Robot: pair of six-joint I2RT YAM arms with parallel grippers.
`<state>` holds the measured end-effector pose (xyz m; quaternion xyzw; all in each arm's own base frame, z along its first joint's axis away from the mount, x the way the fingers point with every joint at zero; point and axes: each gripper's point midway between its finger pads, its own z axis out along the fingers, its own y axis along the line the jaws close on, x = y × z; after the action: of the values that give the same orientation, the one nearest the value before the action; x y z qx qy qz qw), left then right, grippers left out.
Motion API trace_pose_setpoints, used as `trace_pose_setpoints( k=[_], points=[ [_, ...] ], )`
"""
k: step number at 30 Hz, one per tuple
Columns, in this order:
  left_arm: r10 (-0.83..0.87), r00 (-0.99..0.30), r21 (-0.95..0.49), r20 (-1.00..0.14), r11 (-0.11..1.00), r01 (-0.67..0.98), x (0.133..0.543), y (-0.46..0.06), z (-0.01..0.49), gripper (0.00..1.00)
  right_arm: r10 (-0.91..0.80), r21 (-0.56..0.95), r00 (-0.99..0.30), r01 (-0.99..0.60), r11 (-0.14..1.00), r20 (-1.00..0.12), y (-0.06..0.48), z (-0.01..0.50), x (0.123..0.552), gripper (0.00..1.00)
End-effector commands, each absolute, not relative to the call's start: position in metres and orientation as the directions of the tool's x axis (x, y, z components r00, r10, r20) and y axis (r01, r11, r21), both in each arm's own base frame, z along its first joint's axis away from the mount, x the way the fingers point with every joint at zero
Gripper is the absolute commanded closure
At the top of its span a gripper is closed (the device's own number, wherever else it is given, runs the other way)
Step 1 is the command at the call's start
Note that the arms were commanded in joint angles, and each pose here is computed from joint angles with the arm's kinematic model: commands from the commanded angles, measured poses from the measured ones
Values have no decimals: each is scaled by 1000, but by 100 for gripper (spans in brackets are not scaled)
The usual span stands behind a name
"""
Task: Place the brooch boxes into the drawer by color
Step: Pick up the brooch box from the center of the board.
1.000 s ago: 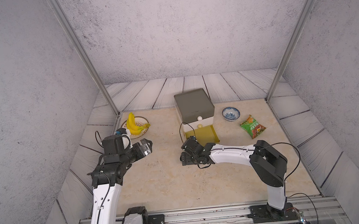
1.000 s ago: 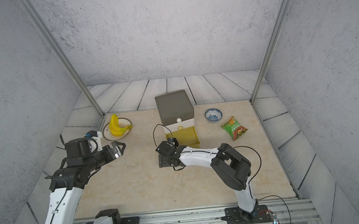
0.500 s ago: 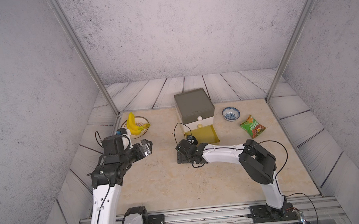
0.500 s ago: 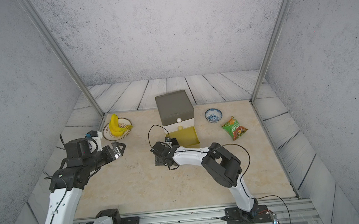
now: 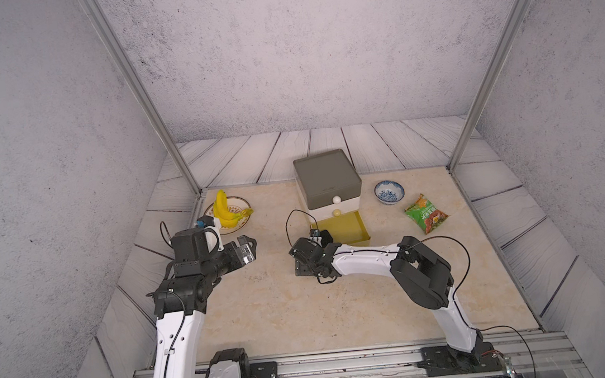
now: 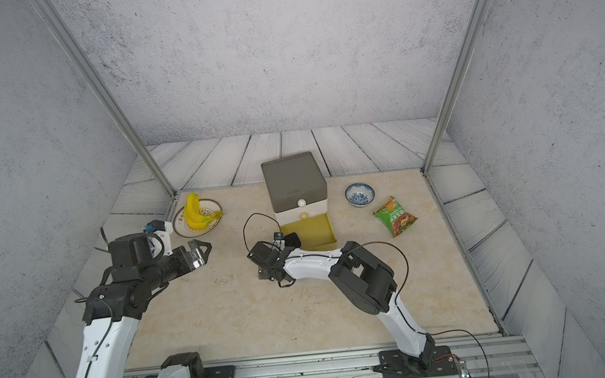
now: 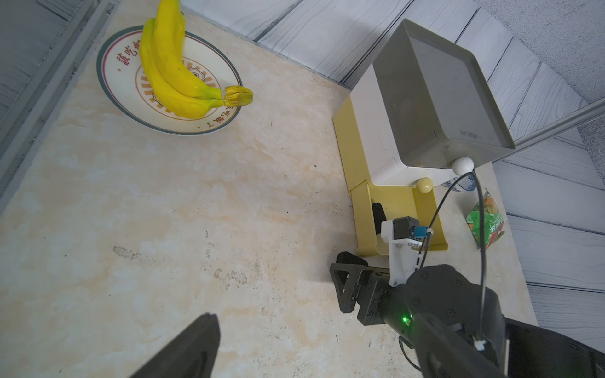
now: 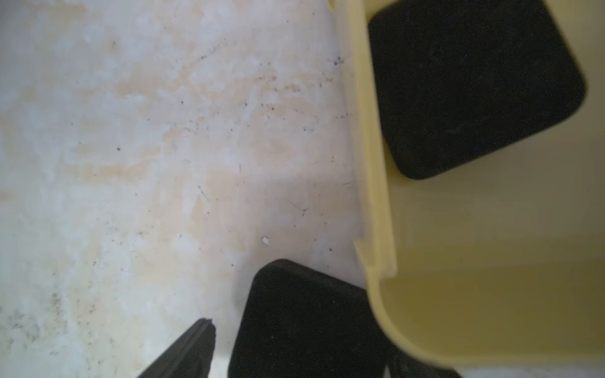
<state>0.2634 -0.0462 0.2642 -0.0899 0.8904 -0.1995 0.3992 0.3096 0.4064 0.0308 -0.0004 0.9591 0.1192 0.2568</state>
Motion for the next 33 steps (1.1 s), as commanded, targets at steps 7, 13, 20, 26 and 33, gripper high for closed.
trace_pose_setpoints(
  k=[7, 13, 20, 26, 33],
  points=[
    [-311, -663, -422, -681, 907, 9, 263, -44, 262, 2, 51, 180, -854, -50, 982, -517, 406, 22, 310, 25],
    [-312, -662, -421, -682, 907, 6, 262, -43, 261, 2, 30, 173, -864, -67, 983, -503, 411, 14, 305, 35],
    [-317, -657, -424, -684, 906, 4, 260, -42, 263, 2, 10, 168, -867, -85, 982, -499, 412, 13, 303, 42],
    [-323, -649, -427, -689, 904, 4, 258, -41, 269, 2, -40, 252, -836, -210, 945, -547, 433, 45, 293, 54],
    [-342, -635, -442, -693, 897, -1, 256, -42, 278, 2, -74, 294, -759, -337, 895, -646, 433, 103, 277, 56]
  ],
)
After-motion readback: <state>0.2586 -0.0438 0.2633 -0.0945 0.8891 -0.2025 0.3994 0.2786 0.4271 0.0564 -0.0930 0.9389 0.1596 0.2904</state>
